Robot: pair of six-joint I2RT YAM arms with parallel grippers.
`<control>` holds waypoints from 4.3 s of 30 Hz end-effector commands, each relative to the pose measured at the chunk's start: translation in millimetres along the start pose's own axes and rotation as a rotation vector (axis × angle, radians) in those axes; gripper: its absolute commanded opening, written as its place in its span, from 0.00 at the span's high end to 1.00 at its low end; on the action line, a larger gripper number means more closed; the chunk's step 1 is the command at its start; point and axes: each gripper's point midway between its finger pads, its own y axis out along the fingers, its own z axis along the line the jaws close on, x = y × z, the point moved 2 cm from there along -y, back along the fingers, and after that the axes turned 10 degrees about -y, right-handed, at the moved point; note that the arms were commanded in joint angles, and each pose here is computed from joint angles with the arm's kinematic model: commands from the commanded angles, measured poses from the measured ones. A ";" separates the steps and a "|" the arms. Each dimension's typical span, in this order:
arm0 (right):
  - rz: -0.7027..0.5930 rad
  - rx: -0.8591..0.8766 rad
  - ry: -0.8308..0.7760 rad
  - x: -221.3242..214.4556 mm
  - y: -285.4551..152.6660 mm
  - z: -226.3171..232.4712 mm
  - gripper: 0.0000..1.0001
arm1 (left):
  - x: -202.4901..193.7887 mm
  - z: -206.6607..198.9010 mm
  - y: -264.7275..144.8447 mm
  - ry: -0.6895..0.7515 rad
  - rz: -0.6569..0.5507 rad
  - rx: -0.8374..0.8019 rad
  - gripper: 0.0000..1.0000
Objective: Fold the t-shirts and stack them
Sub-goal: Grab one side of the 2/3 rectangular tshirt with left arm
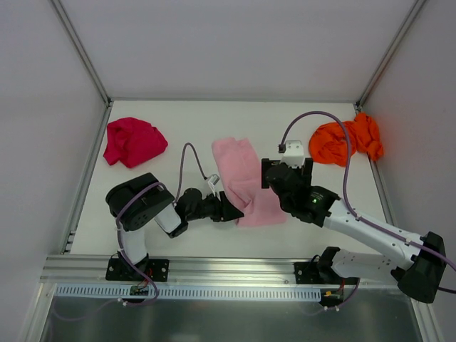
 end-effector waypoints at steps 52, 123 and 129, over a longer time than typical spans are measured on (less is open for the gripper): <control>0.022 0.067 0.054 -15.1 12.1 7.6 0.02 | 101.3 -60.0 -86.3 0.187 -0.535 0.267 1.00; 0.133 0.333 0.009 -36.1 52.6 79.3 0.06 | -3.9 -37.4 -128.7 0.126 -0.729 0.582 0.01; 0.018 0.209 0.016 31.2 18.5 24.5 0.05 | -4.4 -29.0 -119.5 0.174 -0.752 0.627 0.01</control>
